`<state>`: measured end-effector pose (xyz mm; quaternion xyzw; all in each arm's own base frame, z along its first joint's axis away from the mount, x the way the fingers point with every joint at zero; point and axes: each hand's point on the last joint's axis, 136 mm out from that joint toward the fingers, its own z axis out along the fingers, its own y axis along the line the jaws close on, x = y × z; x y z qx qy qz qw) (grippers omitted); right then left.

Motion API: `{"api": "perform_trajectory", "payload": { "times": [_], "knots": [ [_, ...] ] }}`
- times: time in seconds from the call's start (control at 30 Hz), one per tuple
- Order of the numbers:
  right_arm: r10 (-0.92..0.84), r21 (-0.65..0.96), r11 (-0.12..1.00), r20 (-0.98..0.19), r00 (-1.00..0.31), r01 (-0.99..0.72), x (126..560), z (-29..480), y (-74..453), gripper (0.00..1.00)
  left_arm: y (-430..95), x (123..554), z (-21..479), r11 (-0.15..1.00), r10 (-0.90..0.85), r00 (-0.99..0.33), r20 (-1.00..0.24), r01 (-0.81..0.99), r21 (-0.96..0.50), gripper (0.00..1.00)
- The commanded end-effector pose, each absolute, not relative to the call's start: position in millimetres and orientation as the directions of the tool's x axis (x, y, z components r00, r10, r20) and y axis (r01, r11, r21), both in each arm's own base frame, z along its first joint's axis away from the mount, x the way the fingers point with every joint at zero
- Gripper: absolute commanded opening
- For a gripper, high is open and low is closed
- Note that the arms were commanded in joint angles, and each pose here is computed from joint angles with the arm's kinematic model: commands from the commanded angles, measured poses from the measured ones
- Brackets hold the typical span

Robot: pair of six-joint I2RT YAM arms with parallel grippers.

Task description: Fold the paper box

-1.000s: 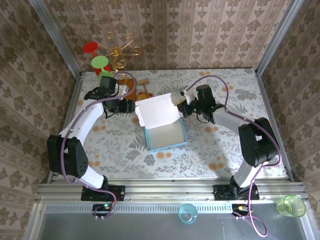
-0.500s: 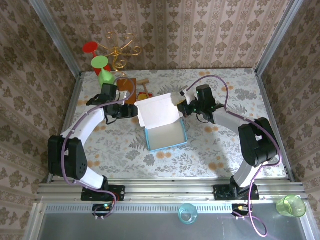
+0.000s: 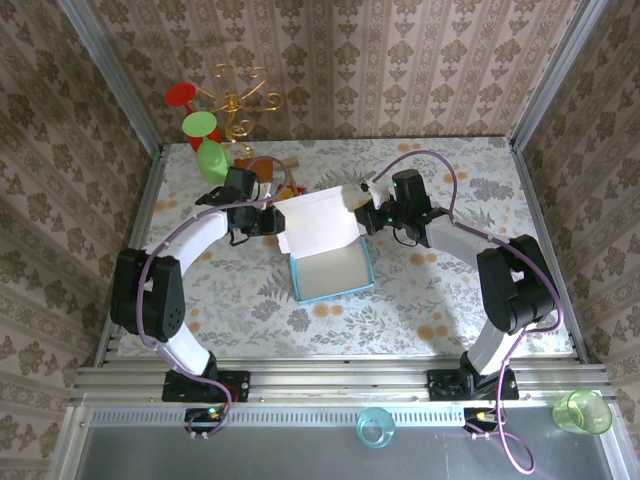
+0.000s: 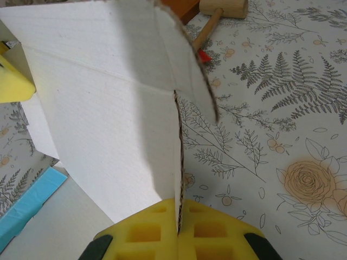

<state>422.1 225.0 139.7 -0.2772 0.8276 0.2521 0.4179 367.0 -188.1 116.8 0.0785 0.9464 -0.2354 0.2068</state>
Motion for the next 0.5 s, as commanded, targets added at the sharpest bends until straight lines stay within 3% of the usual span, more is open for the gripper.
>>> {"api": "perform_trajectory", "payload": {
  "times": [0.0, 0.27, 0.47],
  "knots": [
    [-0.245, 0.161, 0.731, -0.844, -0.476, -0.663, 427.6, 144.7, 221.2, 0.0, -187.7, 380.0, 133.7, 0.888, 0.011, -0.881, -0.473, 0.226, -0.4, 0.18],
    [-0.238, 0.161, 0.742, -0.844, -0.48, -0.651, 429.5, 144.2, 221.0, 0.0, -190.9, 371.9, 135.7, 0.91, 0.034, -0.897, -0.44, 0.21, -0.357, 0.2],
    [-0.238, 0.159, 0.743, -0.845, -0.478, -0.65, 429.9, 145.1, 224.3, 0.0, -194.4, 373.0, 132.1, 0.911, 0.005, -0.905, -0.426, 0.18, -0.372, 0.12]
  ]
}}
